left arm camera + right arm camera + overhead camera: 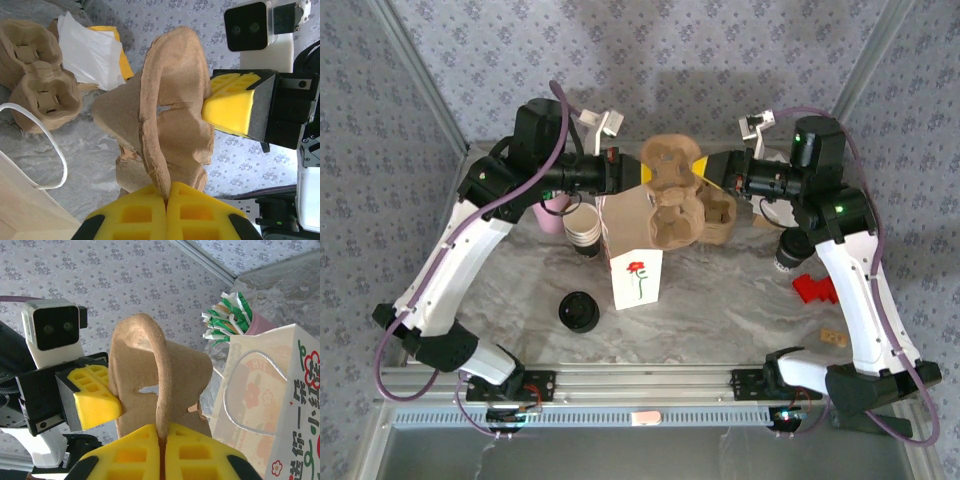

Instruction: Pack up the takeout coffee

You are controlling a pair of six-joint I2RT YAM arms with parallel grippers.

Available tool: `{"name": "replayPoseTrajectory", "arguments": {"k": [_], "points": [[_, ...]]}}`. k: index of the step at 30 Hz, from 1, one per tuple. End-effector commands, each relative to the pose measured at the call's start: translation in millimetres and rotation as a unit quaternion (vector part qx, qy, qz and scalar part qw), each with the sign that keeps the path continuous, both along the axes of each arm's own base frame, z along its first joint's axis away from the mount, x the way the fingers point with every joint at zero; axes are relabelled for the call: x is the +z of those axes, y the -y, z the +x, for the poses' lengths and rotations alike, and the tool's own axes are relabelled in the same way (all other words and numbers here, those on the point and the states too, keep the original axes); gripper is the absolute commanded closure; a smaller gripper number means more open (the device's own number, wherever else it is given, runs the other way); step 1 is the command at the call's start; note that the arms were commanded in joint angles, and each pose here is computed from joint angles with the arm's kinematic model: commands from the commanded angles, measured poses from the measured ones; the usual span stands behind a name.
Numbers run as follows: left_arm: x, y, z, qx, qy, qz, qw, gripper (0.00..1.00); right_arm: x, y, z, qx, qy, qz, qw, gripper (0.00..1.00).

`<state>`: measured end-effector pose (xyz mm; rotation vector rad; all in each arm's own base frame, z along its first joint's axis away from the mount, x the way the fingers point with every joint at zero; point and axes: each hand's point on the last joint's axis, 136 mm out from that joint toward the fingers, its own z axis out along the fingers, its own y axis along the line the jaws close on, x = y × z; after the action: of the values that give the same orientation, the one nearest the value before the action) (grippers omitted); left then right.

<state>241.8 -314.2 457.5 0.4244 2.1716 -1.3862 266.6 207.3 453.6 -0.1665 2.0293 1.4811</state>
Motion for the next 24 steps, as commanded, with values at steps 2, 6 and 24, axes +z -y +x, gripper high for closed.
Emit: {"name": "replayPoseTrajectory", "arguments": {"k": [2,6,24], "points": [[27,-12,5,0.036,0.052,-0.029,0.998,1.00,-4,20,1,-0.084,-0.050,-0.024,0.995,0.68],[24,-18,24,0.089,0.067,-0.024,0.994,1.00,-13,47,1,-0.184,-0.105,-0.035,0.977,0.55],[40,28,90,0.173,0.154,-0.014,0.973,1.00,-8,76,-20,-0.357,-0.224,0.132,0.897,0.32]]}}
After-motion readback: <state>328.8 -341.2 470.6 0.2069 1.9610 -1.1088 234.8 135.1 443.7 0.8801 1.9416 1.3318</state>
